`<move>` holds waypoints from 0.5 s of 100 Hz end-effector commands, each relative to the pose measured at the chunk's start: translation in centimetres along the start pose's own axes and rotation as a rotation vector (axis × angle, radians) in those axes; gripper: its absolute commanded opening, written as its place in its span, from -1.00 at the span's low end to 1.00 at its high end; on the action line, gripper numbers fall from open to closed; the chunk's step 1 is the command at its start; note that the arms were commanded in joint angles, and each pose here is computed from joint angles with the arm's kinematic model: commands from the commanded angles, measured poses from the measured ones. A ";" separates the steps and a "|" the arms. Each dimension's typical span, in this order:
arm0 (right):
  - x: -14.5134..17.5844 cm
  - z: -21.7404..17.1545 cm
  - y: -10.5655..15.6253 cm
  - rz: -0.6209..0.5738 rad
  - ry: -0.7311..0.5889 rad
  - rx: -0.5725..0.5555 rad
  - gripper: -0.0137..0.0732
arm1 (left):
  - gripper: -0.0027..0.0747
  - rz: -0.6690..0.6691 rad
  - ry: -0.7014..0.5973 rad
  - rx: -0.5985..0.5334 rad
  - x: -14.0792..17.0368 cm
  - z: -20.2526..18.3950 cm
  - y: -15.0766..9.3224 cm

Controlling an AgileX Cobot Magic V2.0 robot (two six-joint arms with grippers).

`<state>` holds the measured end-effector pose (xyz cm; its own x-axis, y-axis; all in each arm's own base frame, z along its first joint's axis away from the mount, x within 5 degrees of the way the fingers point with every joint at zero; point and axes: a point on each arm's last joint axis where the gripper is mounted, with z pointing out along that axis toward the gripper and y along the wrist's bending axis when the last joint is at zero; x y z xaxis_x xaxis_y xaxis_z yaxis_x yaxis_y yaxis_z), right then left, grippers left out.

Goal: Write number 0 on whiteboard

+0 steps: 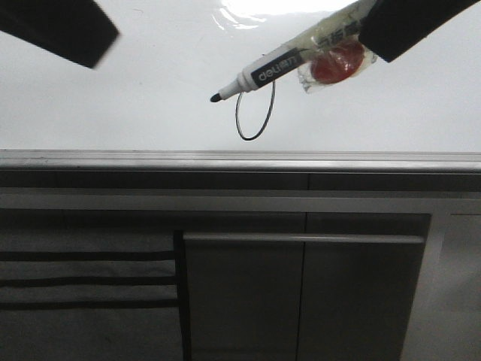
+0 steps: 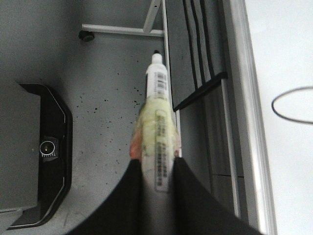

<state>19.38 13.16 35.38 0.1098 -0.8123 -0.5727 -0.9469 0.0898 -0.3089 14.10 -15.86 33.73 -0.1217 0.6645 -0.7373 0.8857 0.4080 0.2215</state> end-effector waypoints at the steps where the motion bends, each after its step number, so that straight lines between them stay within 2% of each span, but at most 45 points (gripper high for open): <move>1: -1.3 -1.2 0.0 -0.090 -0.070 0.063 -0.79 | 0.13 0.077 -0.075 0.024 -2.7 0.8 -0.4; 8: -1.5 -1.2 -0.1 -0.126 -0.078 0.076 -0.79 | 0.13 0.109 -0.063 0.050 -3.8 2.2 -0.6; 25: -1.6 -1.2 -0.3 -0.130 -0.086 0.105 -0.79 | 0.13 0.132 -0.030 0.069 -5.4 5.1 0.0; 50: -1.6 -1.2 -0.2 -0.130 -0.084 0.093 -0.79 | 0.07 0.147 -0.048 0.054 -6.2 6.3 0.4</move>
<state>19.44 13.68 35.59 0.2265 -0.8059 -0.5470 -0.9168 0.0132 -0.3991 18.08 -23.56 31.93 -0.0150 0.7570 -0.6532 0.9366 0.2393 0.2559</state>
